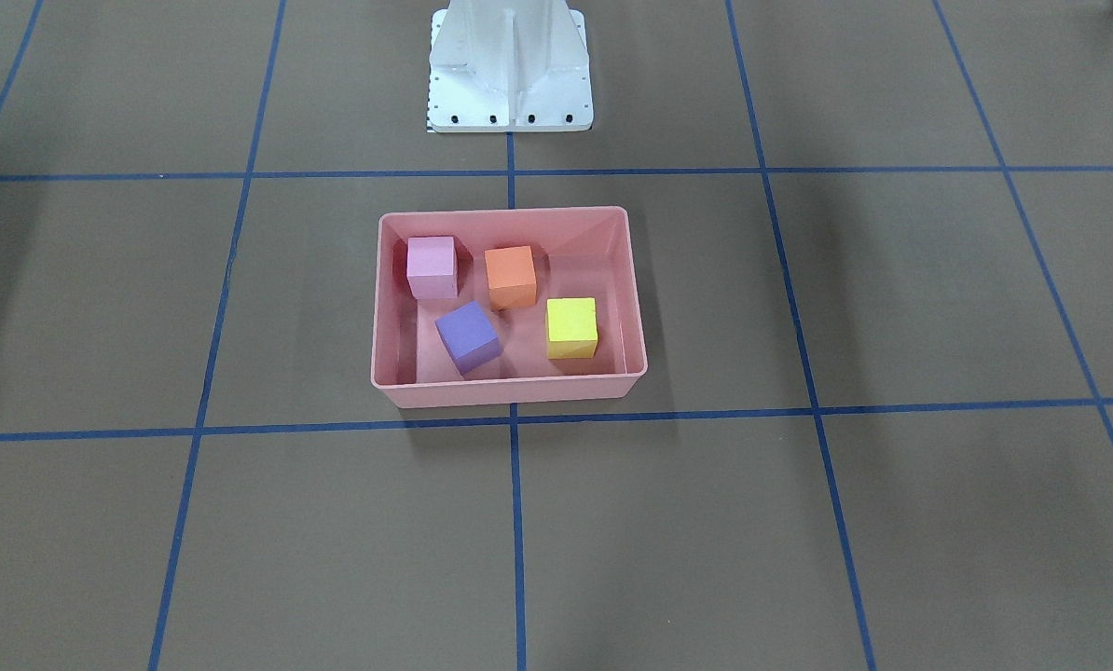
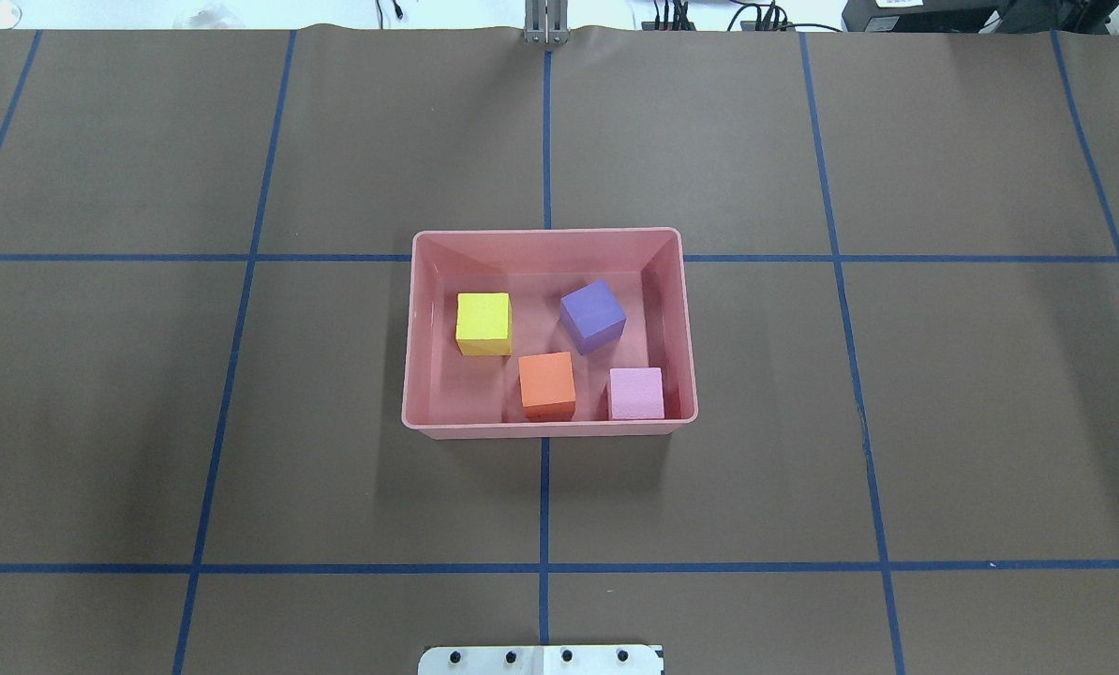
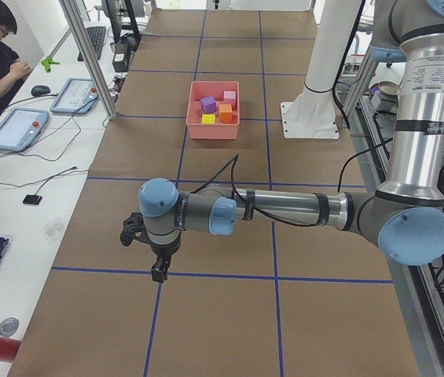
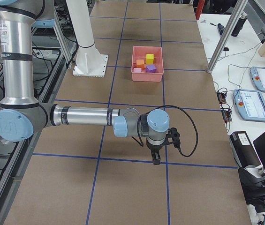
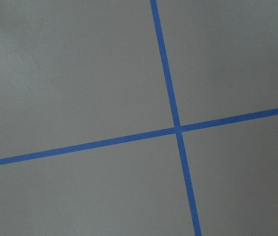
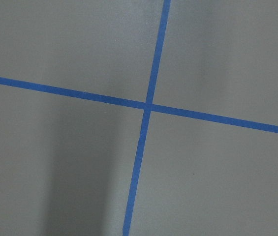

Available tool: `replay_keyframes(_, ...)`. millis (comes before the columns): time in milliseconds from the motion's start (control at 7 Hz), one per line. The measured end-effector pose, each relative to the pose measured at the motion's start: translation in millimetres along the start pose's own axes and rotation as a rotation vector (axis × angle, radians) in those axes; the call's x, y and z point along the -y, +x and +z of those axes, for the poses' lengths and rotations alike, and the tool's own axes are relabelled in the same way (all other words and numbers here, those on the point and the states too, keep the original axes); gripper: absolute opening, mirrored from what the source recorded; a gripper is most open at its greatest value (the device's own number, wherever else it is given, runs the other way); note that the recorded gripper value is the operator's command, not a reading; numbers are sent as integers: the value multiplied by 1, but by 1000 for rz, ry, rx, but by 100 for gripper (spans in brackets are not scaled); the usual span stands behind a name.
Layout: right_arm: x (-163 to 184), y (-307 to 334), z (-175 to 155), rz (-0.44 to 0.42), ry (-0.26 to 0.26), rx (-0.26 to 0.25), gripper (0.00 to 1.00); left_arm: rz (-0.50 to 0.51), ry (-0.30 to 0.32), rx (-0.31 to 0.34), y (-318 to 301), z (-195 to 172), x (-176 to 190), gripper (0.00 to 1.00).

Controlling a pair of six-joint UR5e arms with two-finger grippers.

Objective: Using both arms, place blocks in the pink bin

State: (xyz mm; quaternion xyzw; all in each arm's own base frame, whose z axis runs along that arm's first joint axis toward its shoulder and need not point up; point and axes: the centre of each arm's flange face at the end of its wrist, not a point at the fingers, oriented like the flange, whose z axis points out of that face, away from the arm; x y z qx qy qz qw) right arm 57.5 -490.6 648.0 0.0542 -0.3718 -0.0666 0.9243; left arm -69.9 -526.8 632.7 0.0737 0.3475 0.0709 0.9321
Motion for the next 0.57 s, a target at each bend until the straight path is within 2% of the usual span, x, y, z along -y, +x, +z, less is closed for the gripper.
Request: replay_keyframes(571, -2, 2, 1, 5, -3, 3, 100, -2, -2, -2, 0, 1, 0, 100)
